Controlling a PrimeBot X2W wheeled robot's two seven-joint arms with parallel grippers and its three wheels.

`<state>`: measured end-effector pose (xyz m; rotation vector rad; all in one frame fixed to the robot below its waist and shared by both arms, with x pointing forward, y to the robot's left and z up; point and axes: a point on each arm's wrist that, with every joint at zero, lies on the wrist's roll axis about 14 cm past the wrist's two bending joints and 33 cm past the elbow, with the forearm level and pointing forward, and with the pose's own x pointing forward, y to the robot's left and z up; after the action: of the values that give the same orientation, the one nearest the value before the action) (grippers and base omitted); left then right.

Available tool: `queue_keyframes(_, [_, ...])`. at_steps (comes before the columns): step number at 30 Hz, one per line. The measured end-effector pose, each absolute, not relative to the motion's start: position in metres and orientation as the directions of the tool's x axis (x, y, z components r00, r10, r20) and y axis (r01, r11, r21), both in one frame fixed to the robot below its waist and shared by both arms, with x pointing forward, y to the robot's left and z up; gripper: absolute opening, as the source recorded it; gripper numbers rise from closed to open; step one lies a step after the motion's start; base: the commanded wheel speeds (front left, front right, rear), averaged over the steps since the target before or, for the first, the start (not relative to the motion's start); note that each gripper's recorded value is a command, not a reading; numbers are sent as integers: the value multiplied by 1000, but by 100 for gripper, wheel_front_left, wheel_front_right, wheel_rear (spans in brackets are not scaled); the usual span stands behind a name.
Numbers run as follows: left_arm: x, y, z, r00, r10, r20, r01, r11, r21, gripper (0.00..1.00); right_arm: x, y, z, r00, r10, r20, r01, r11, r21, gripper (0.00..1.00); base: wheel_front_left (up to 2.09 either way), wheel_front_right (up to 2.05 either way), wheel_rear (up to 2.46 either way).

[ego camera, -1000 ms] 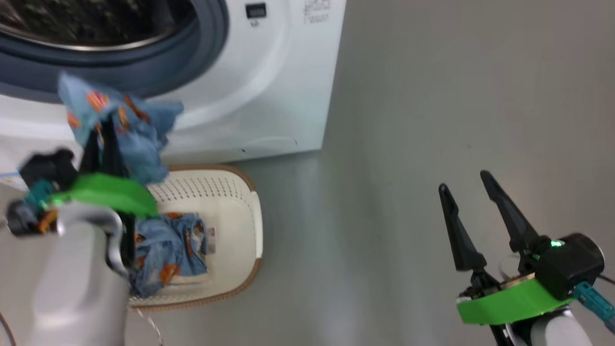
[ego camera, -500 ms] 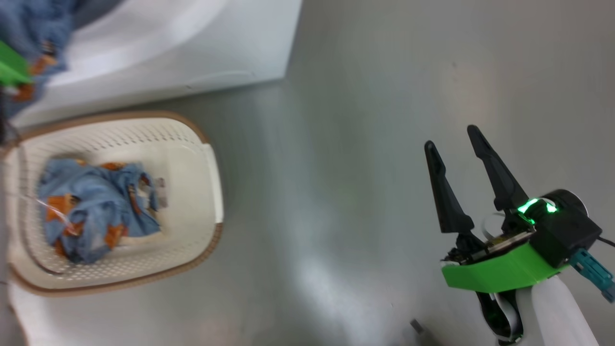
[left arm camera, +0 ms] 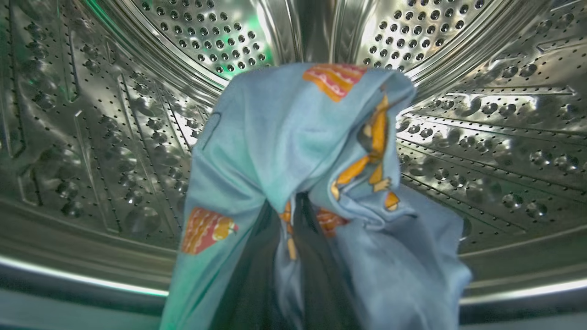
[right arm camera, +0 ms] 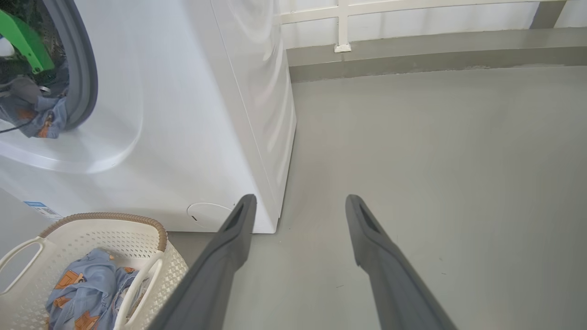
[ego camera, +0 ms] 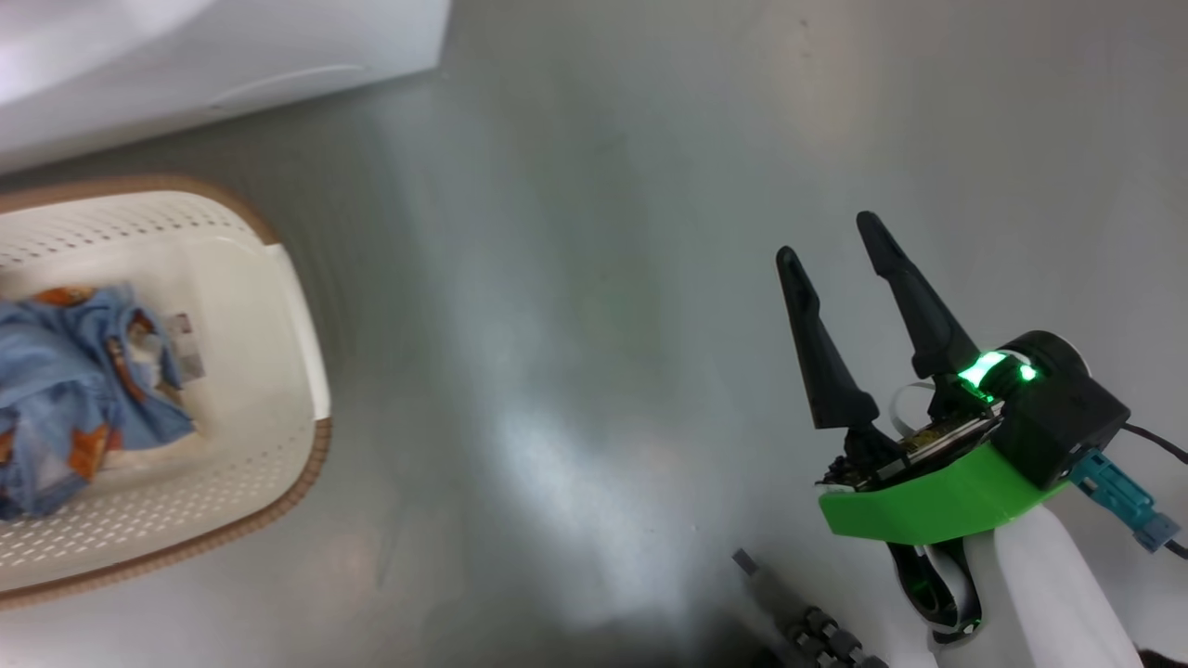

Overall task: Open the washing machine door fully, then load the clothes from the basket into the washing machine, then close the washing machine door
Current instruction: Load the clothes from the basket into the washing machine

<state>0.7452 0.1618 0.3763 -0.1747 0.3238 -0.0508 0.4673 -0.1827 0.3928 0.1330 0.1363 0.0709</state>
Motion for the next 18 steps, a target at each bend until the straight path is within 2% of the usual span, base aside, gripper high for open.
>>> queue_keyframes(6, [776, 163, 417, 987, -33, -156, 12, 991, -134, 0, 463, -185, 384, 984, 73, -161, -51, 989, 137, 100, 0, 0, 0])
queue_keyframes(14, [799, 169, 474, 998, 4, 61, 2, 995, -96, 0, 460, -187, 378, 982, 64, -179, -39, 990, 138, 100, 0, 0, 0])
queue_keyframes(18, [801, 170, 472, 997, 12, 70, -6, 996, -88, 0, 464, -187, 377, 983, 64, -174, -38, 988, 149, 100, 0, 0, 0])
